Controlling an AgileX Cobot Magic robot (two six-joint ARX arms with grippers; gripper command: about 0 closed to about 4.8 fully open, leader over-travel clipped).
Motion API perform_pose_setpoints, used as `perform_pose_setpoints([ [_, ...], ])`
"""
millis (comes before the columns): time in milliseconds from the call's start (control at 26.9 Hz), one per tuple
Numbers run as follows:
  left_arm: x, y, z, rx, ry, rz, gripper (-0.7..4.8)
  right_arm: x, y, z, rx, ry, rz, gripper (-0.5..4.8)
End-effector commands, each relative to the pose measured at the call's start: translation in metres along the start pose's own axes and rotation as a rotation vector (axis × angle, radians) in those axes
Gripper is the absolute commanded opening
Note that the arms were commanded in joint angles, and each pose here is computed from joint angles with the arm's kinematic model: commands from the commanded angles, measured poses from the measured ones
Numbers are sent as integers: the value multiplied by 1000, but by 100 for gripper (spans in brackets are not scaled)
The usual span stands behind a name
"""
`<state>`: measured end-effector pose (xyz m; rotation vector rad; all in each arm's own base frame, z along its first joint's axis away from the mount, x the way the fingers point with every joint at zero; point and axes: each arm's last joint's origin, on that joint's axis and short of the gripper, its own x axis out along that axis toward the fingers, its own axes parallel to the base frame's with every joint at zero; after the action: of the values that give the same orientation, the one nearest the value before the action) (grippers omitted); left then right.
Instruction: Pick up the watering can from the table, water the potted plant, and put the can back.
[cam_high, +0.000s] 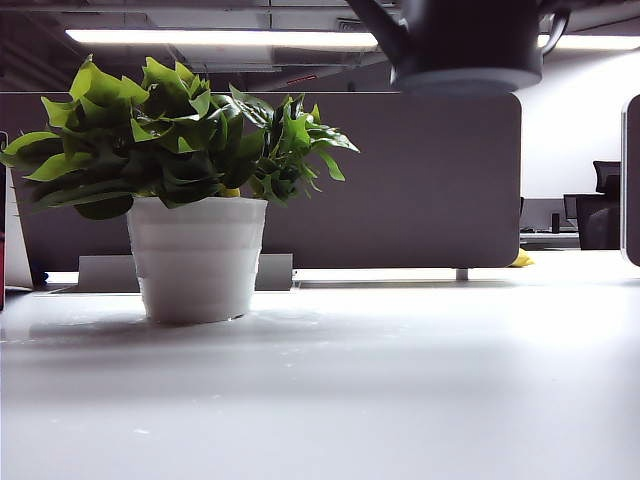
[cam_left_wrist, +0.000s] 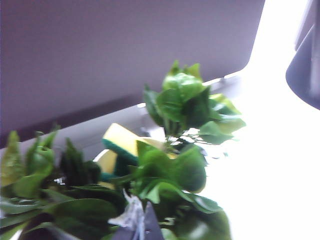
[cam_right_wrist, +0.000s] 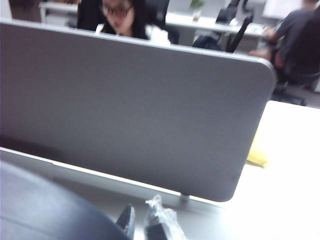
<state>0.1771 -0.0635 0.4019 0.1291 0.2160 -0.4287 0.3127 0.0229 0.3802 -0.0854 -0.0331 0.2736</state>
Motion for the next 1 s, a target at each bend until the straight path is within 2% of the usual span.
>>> perform_pose_setpoints([
  [37, -1, -1, 0, -43, -6, -27, -6, -29, 7, 6, 57, -129, -51, -6],
  [260, 4, -11, -7, -43, 15, -81, -6, -68, 20, -26, 111, -107, -130, -6],
  [446, 11, -29, -17, -16, 7, -160, -6, -83, 24, -60, 116, -80, -163, -6],
  [705, 19, -51, -32, 9, 2, -258, -6, -85, 26, -108, 108, -140, -189, -6],
  [891, 19, -54, -32, 26, 3, -271, -6, -71, 21, -139, 106, -68, -203, -6],
  [1002, 19, -54, -32, 34, 5, -271, -6, -59, 16, -153, 93, -86, -183, -6],
])
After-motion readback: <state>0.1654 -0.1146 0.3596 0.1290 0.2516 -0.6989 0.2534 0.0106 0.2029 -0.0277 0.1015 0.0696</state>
